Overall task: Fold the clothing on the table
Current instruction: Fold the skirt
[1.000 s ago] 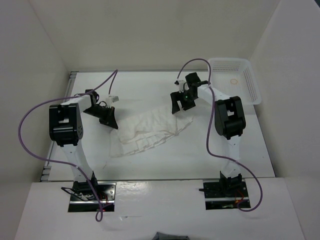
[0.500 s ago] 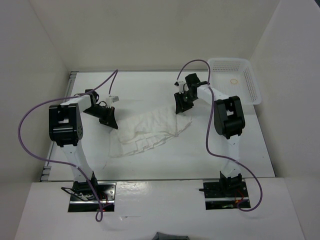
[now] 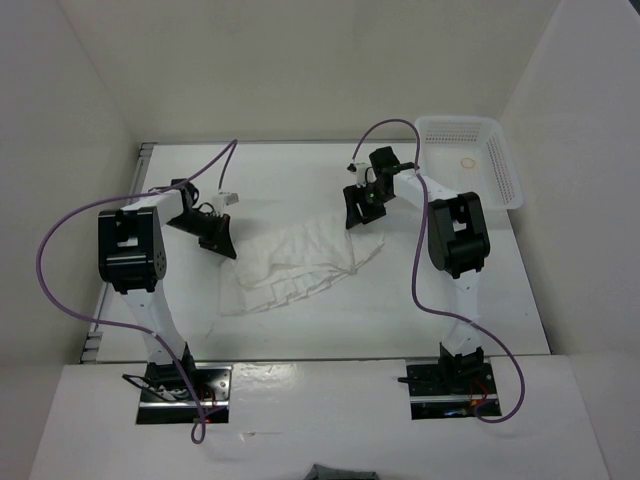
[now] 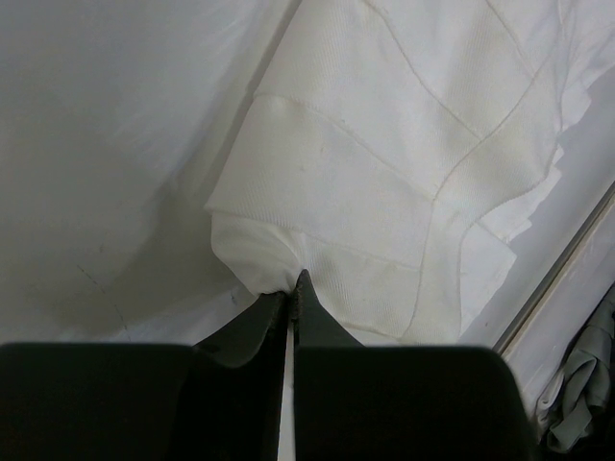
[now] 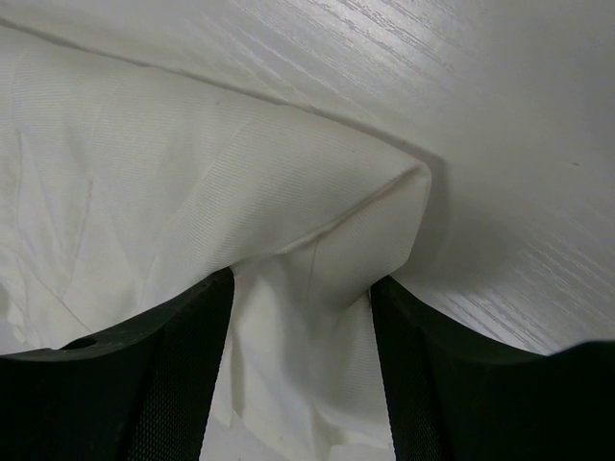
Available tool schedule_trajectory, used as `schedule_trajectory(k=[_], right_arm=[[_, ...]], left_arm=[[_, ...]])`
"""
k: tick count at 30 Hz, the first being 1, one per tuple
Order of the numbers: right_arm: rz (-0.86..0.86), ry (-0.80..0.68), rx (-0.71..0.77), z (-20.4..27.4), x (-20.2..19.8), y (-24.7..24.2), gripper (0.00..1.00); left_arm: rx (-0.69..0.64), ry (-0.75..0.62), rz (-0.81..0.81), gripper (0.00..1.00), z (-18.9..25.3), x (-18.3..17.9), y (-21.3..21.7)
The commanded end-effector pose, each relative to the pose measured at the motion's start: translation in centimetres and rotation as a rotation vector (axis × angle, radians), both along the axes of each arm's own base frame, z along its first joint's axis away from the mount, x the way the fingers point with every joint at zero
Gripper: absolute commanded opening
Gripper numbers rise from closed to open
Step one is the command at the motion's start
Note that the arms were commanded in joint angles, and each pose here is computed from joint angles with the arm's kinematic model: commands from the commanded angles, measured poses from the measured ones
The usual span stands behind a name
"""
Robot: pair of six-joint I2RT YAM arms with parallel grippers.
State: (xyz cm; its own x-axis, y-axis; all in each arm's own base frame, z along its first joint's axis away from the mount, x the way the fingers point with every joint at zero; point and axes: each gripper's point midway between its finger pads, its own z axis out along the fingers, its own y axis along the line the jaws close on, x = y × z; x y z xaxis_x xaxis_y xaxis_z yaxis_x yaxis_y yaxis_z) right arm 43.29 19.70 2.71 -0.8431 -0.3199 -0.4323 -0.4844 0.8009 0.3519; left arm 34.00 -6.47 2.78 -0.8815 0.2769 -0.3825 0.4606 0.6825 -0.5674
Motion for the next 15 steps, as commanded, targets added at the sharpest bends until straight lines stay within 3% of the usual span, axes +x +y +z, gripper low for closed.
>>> schedule_trajectory(k=[1,11,15], right_arm=[[0.032,0.026,0.017,0.0,-0.8,1.0,0.65],[0.034,0.012,0.024,0.9,-1.0,0.1,0.66],[0.041,0.025,0.101,2.0,-1.3,-0.6,0.69]], left_arm=[[-0.046,-0.040,-0.034,0.04,1.8,-0.3,-1.0],[-0.048,-0.028,-0.040,0.05,1.5,-0.5,-1.0],[-0.057,-0.026,-0.056,0.05,1.6,-0.8,-1.4]])
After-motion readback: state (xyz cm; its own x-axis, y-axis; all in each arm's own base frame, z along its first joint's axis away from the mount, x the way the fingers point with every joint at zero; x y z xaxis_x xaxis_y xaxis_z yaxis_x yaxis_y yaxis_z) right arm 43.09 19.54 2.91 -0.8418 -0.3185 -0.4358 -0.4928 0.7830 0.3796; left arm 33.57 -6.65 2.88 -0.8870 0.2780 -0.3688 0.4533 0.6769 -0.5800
